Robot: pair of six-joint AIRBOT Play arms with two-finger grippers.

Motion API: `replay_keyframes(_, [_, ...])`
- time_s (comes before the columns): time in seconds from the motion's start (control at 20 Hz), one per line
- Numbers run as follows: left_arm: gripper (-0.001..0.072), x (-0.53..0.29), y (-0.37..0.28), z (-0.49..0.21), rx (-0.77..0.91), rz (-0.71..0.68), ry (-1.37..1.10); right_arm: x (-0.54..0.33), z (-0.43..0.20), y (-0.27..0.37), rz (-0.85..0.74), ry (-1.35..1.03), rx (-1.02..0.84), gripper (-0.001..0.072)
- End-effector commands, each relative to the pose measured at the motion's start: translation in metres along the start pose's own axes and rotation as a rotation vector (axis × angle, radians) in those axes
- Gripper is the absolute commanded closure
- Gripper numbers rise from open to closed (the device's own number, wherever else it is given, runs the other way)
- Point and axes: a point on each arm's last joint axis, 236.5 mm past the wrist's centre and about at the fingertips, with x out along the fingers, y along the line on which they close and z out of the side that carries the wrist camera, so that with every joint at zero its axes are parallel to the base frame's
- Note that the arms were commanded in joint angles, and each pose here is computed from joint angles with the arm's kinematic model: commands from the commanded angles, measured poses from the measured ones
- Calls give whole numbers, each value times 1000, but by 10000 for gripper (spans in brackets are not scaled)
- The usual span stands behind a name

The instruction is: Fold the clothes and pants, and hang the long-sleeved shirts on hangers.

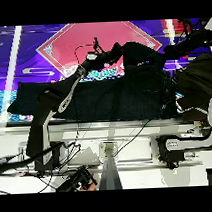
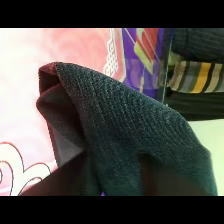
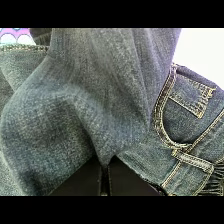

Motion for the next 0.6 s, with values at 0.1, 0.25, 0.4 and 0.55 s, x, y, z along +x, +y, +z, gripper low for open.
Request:
replay_keyframes(0.1, [413, 2, -2, -3, 100, -3, 3, 0, 0, 0, 0, 1, 1, 695])
replay_keyframes(0.25, [323, 2, 0, -6, 126, 6, 11, 0, 0, 0, 0, 0, 1, 694])
replay_keyframes(0.4, [-2, -9, 26, -3, 320, 79, 93, 0, 0, 0, 0, 0, 0, 694])
replay_keyframes(0.55, [12, -26, 50, -7, 299, 134, 215, 0, 7, -3, -11, -28, 1, 694])
